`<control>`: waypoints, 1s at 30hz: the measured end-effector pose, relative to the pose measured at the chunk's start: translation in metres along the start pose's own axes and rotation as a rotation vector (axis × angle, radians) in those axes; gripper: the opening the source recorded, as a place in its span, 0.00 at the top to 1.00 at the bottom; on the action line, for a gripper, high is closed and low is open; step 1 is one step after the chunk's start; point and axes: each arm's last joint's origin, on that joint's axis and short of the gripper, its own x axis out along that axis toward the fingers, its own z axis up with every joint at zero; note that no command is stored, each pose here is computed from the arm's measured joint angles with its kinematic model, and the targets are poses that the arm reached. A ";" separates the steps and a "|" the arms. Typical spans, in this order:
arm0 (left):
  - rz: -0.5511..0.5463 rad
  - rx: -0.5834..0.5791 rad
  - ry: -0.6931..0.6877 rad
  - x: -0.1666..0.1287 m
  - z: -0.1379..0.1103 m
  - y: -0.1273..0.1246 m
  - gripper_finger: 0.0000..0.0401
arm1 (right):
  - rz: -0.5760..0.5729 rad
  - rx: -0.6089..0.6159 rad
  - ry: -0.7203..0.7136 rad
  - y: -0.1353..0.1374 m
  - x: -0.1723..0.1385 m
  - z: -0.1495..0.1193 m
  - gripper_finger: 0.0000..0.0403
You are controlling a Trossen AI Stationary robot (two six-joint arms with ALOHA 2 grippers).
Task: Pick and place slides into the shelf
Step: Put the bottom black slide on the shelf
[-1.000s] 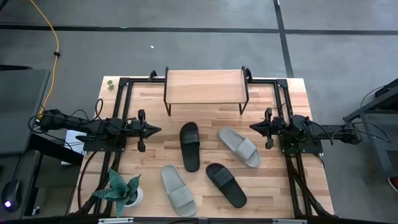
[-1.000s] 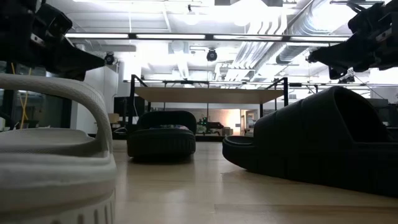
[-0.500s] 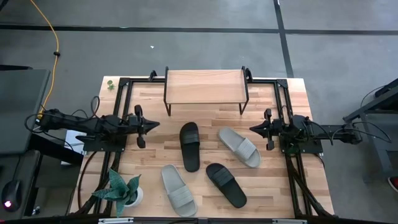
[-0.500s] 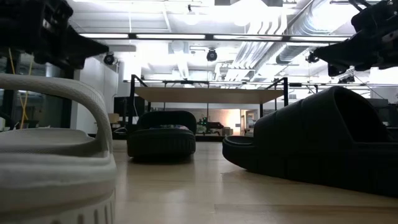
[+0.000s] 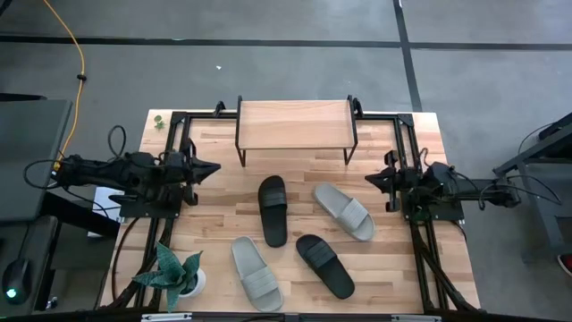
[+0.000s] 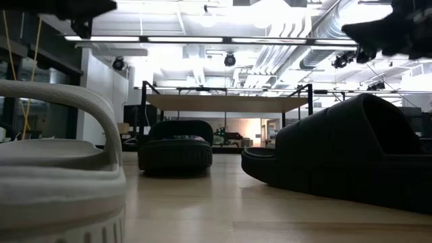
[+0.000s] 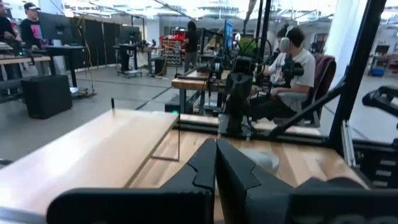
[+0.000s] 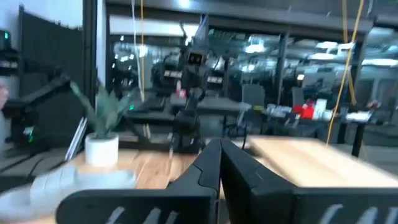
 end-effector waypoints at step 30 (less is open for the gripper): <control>0.046 0.112 0.020 0.036 0.125 -0.015 1.00 | -0.060 0.002 -0.025 -0.019 0.036 0.162 1.00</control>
